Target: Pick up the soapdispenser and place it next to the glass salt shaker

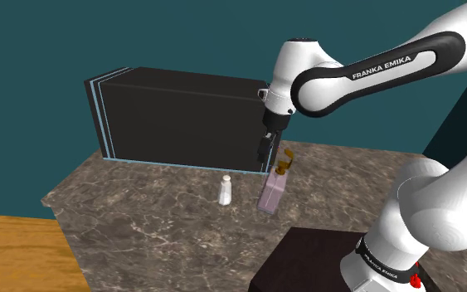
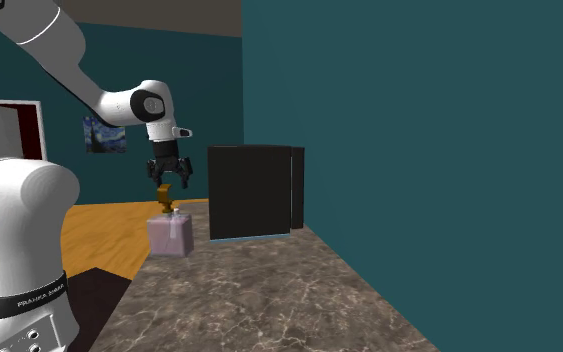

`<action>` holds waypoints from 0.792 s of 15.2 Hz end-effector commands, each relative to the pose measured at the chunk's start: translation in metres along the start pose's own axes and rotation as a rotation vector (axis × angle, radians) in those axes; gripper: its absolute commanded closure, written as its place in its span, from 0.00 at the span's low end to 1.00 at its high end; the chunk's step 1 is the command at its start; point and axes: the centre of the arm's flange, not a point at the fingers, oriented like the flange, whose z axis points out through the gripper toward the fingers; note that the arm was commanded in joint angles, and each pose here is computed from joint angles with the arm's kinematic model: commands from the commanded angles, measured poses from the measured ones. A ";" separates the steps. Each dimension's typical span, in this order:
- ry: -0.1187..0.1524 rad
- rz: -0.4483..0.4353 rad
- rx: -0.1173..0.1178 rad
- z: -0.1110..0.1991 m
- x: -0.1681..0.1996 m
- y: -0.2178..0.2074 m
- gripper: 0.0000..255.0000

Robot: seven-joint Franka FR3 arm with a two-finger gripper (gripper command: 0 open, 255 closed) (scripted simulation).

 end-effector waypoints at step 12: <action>0.000 0.000 0.000 -0.050 0.000 0.000 0.00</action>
